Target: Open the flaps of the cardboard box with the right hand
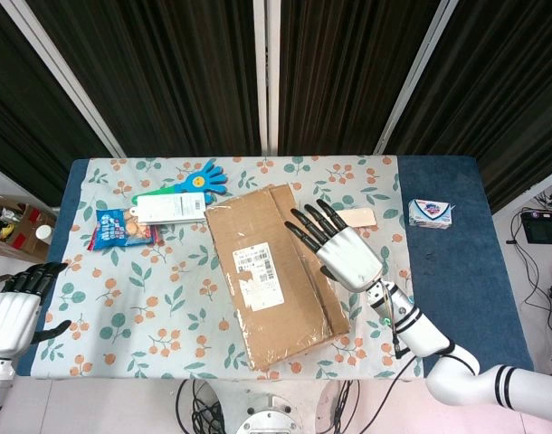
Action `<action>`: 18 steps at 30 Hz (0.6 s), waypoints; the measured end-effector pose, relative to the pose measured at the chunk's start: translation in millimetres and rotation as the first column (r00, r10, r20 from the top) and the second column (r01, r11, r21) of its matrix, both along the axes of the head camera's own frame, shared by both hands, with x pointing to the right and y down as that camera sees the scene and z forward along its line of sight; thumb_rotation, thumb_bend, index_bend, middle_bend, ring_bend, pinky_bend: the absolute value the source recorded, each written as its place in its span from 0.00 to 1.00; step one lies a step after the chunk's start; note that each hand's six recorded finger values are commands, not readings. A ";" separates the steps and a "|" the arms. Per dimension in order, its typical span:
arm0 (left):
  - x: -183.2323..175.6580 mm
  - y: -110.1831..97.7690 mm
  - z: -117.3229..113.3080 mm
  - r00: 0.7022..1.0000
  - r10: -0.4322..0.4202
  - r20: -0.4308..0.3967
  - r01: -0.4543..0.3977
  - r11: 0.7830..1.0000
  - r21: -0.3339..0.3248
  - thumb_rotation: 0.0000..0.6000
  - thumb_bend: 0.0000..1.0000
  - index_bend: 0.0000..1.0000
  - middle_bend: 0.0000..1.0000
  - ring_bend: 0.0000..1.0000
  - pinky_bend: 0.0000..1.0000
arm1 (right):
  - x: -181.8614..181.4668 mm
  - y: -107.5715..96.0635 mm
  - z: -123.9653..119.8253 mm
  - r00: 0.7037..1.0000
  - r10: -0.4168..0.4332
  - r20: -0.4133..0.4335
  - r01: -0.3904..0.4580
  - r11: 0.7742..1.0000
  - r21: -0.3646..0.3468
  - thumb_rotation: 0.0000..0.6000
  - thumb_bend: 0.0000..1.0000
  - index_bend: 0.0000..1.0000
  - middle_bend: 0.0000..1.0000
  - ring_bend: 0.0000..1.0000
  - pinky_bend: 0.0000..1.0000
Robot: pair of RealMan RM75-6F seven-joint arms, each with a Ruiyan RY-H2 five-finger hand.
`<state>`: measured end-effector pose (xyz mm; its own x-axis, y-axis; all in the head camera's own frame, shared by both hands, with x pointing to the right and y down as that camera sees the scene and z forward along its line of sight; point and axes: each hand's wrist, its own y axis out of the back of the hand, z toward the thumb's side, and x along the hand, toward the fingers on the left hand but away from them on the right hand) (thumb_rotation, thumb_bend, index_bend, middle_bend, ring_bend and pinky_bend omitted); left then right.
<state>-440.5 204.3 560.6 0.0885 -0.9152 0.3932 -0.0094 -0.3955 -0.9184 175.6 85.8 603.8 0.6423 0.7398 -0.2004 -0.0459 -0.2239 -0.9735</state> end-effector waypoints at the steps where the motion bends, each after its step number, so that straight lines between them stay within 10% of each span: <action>1: -0.3 0.2 0.3 1.000 0.000 0.000 0.000 1.000 -0.002 1.00 0.00 0.16 0.17 0.16 0.25 | -2.3 0.7 1.1 1.000 -0.001 0.005 0.001 1.000 -0.004 1.00 0.00 0.00 0.00 0.00 0.00; 18: -7.5 5.8 1.4 1.000 -0.017 0.014 0.018 1.000 -0.016 1.00 0.00 0.16 0.17 0.16 0.25 | -34.4 2.4 0.2 0.986 0.020 0.164 -0.008 0.997 -0.076 1.00 0.00 0.00 0.00 0.00 0.00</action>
